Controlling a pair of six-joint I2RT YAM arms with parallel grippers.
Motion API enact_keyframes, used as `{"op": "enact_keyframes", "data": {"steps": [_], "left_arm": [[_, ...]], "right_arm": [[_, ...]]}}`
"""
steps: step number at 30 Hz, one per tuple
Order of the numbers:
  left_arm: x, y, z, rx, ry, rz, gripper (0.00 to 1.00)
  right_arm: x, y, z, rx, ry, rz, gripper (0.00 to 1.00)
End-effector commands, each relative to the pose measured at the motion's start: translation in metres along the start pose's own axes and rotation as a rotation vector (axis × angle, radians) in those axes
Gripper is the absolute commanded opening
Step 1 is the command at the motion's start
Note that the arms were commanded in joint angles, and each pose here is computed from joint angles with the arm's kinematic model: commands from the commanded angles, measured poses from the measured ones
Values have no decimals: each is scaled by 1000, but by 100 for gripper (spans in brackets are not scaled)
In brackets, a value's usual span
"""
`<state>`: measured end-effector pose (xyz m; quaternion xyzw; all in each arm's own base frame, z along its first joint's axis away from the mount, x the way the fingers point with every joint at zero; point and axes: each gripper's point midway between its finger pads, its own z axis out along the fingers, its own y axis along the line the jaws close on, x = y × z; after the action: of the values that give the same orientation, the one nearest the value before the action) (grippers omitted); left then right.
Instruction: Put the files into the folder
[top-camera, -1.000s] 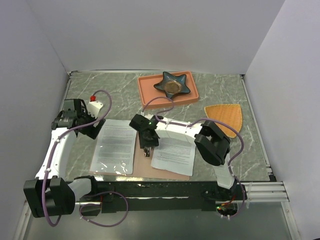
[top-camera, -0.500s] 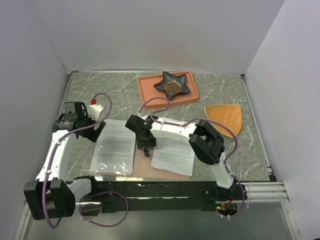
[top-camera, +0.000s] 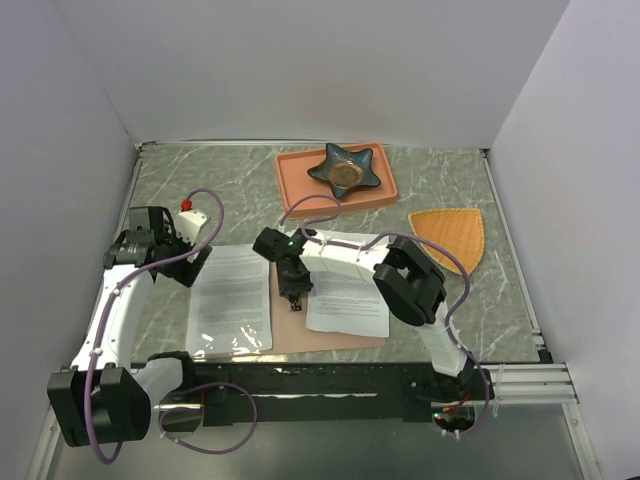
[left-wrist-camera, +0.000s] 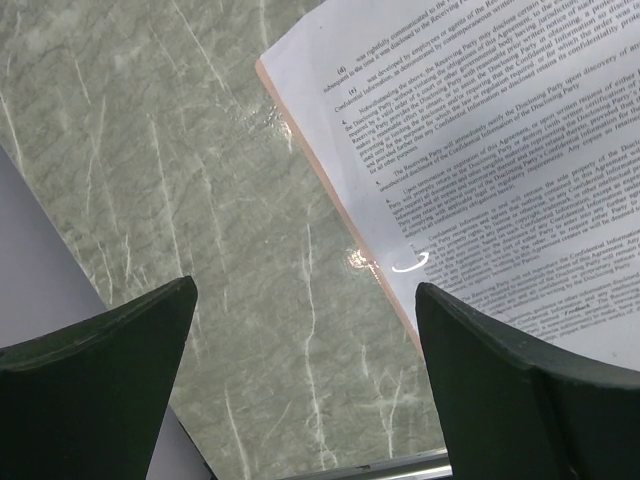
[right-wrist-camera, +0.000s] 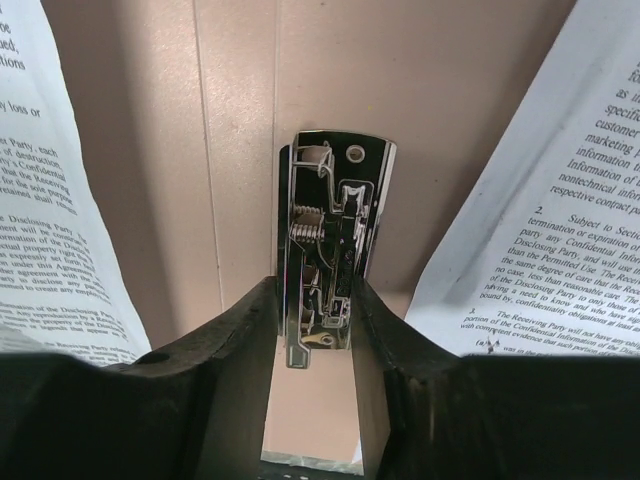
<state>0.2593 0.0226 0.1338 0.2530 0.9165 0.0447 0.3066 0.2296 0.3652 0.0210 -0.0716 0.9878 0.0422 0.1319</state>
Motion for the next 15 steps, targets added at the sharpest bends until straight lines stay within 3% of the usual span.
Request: {"op": "enact_keyframes", "data": {"steps": [1, 7, 15], "left_arm": [[-14, 0, -4, 8, -52, 9, 99], [-22, 3, -2, 10, -65, -11, 99], [-24, 8, -6, -11, -66, -2, 99]], "right_arm": [[-14, -26, 14, 39, -12, 25, 32], [-29, -29, 12, 57, -16, 114, 26], [-42, -3, 18, 8, -11, 150, 28]]}}
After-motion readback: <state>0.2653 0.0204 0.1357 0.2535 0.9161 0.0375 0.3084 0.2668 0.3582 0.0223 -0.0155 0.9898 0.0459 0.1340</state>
